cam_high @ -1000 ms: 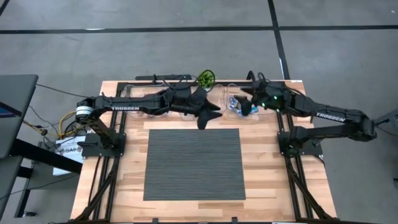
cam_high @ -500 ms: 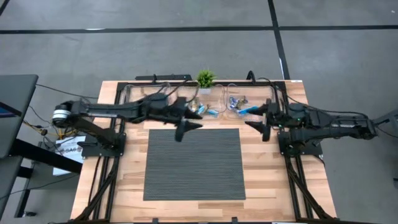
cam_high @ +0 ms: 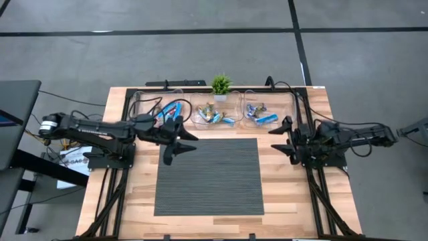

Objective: Pick and place Granola Bars by type
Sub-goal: Return to Home Position

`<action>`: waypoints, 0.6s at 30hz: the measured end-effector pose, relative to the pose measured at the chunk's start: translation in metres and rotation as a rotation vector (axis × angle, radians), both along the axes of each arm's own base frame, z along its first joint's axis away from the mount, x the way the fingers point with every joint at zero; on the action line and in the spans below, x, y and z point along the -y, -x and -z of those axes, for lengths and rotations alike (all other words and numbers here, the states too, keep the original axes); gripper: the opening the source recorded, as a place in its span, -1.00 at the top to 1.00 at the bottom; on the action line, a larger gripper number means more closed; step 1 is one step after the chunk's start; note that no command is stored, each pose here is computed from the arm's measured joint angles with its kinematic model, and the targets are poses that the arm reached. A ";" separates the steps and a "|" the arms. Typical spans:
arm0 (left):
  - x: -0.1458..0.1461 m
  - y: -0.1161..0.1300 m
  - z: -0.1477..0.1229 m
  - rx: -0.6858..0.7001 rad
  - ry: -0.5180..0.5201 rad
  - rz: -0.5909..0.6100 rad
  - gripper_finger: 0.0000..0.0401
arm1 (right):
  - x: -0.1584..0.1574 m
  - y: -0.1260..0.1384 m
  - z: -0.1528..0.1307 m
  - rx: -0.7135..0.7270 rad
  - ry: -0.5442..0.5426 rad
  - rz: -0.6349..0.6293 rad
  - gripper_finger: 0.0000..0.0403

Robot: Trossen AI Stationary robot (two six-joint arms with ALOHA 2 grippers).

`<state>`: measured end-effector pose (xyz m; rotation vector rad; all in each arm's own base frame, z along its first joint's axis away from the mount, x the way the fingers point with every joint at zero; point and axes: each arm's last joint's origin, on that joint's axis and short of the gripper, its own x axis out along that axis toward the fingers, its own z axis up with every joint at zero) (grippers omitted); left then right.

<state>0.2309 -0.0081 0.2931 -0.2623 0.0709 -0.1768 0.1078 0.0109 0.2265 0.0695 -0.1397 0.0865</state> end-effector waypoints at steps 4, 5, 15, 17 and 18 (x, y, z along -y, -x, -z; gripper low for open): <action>0.004 0.008 0.011 0.069 -0.011 0.019 0.12 | -0.001 0.002 0.010 0.024 -0.013 -0.014 -0.29; 0.005 0.010 0.014 0.085 -0.011 0.023 0.12 | -0.001 0.002 0.012 0.029 -0.013 -0.013 -0.29; 0.011 0.019 0.040 0.131 0.026 0.053 0.12 | -0.002 0.005 0.033 0.090 0.007 -0.061 -0.29; 0.011 0.019 0.040 0.129 0.026 0.052 0.12 | -0.002 0.006 0.036 0.089 0.007 -0.062 -0.29; 0.011 0.019 0.041 0.118 0.026 0.052 0.12 | -0.002 0.006 0.037 0.084 0.008 -0.061 -0.29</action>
